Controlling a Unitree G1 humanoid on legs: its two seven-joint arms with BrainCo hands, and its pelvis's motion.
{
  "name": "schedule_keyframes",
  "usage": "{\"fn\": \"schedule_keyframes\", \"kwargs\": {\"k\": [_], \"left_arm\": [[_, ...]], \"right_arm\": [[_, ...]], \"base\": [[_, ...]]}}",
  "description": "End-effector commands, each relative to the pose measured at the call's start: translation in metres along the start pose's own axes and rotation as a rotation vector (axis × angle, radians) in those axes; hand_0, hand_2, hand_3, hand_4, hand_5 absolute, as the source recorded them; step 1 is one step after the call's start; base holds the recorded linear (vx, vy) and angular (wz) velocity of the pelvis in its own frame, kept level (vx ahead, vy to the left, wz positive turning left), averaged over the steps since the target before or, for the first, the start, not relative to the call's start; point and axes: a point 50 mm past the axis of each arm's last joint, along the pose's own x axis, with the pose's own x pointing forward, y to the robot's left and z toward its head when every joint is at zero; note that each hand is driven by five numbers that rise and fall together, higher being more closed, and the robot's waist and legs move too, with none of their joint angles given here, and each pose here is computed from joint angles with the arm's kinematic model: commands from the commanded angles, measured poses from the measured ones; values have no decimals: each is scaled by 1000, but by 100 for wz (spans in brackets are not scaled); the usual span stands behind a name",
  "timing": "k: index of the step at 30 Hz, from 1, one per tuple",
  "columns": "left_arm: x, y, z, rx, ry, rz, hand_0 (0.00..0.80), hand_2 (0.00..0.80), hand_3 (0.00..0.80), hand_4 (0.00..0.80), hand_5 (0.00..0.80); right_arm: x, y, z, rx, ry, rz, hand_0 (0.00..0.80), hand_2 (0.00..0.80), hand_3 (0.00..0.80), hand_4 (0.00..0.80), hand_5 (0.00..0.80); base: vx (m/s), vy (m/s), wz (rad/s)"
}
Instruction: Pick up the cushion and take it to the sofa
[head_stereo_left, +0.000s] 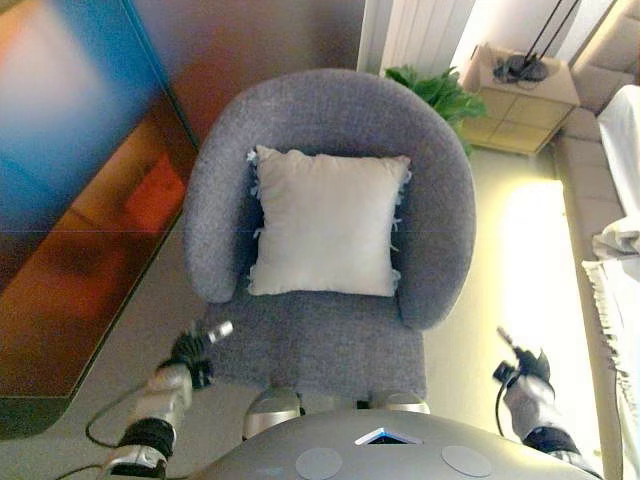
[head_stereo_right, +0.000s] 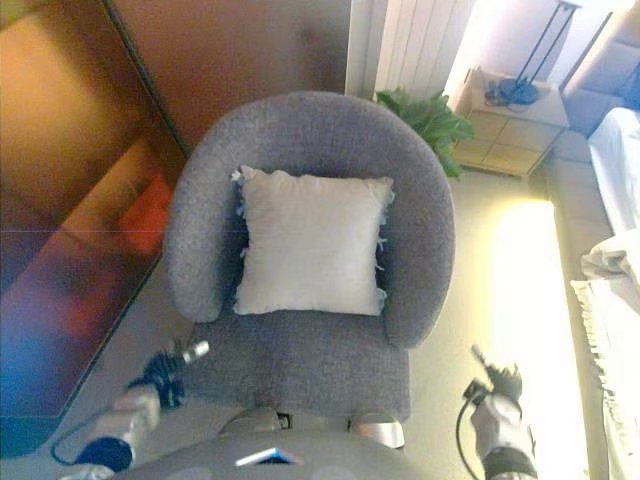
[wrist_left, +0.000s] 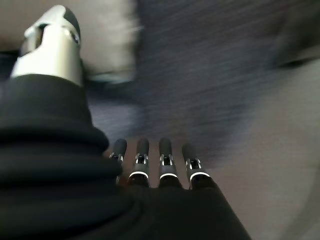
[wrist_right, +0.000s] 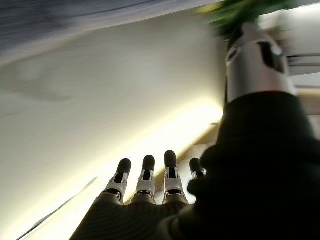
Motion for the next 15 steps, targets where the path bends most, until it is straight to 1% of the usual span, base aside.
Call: {"fn": "schedule_keyframes", "kwargs": {"k": [1,2,4,5,6,7,8,15], "left_arm": [[5,-21,-12,52,56,-35,0,0,0,0,0],[5,-27,-18,83,82,-40,0,0,0,0,0],[5,-36,-32,89,171,-42,0,0,0,0,0],[4,-39,-37,67,226,-36,0,0,0,0,0],[4,-40,-38,70,235,-37,0,0,0,0,0],[3,-41,-42,76,292,-42,0,0,0,0,0],[2,-42,-45,94,314,-51,0,0,0,0,0],[3,-38,-44,81,351,-11,0,0,0,0,0]], "right_arm": [[-3,18,-19,-218,74,78,0,0,0,0,0],[-6,25,-32,-244,131,115,0,0,0,0,0],[-12,40,-46,-328,177,181,0,0,0,0,0],[-16,48,-51,-384,178,225,0,0,0,0,0],[-17,50,-52,-395,175,235,0,0,0,0,0],[-20,59,-52,-413,162,266,0,0,0,0,0],[-20,62,-50,-424,155,270,0,0,0,0,0],[-17,54,-51,-463,157,277,0,0,0,0,0]], "base": [[-21,-20,-9],[-19,-20,-11],[-19,-10,-8],[-10,-1,-5],[-7,0,-5],[-7,2,-5],[-14,3,-4],[-7,5,-5]]}}
